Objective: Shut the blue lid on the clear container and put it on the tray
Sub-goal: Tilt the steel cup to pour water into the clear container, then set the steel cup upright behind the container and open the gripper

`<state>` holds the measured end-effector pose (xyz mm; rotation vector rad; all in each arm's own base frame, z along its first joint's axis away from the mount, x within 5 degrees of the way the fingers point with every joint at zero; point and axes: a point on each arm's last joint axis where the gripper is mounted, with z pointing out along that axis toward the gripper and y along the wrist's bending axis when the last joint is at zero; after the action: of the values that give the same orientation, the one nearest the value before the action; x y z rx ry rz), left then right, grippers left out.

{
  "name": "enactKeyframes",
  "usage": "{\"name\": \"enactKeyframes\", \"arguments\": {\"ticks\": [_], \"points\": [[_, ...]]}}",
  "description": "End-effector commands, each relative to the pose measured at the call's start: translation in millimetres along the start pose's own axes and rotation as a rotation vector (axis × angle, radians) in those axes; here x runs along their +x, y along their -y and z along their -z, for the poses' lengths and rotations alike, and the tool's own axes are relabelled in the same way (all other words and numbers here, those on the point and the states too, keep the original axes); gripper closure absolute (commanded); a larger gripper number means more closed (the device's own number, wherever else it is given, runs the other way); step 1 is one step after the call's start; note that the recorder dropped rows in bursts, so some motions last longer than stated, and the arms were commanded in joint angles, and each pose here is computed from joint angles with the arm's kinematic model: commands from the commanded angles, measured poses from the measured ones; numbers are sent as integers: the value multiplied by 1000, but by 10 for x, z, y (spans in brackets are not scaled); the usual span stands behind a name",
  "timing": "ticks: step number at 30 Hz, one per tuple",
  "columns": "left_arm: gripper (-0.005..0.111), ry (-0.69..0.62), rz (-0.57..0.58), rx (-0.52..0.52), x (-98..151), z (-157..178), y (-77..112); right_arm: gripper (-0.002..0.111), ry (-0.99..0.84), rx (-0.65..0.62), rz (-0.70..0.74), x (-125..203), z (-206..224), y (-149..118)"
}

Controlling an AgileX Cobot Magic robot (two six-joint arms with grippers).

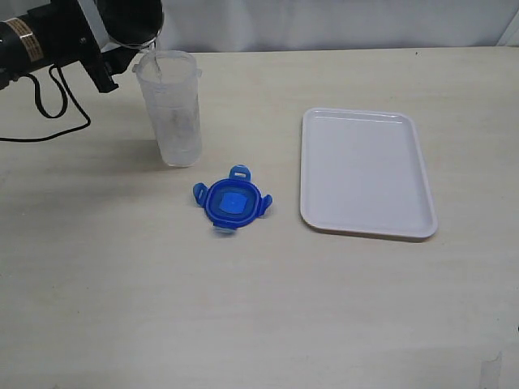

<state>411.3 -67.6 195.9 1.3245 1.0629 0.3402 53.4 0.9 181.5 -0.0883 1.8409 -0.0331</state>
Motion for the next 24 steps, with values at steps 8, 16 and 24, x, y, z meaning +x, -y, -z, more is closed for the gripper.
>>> {"name": "enactKeyframes", "arguments": {"ticks": [8, 16, 24], "points": [[107, 61, 440, -65, -87, 12, -163, 104, 13, -2, -3, -4, 1, -2], [107, -11, 830, -115, 4, 15, -183, 104, 13, -2, -3, -4, 1, -2], [107, -204, 1166, -328, 284, 48, -178, 104, 13, -2, -3, -4, 1, -2]]}}
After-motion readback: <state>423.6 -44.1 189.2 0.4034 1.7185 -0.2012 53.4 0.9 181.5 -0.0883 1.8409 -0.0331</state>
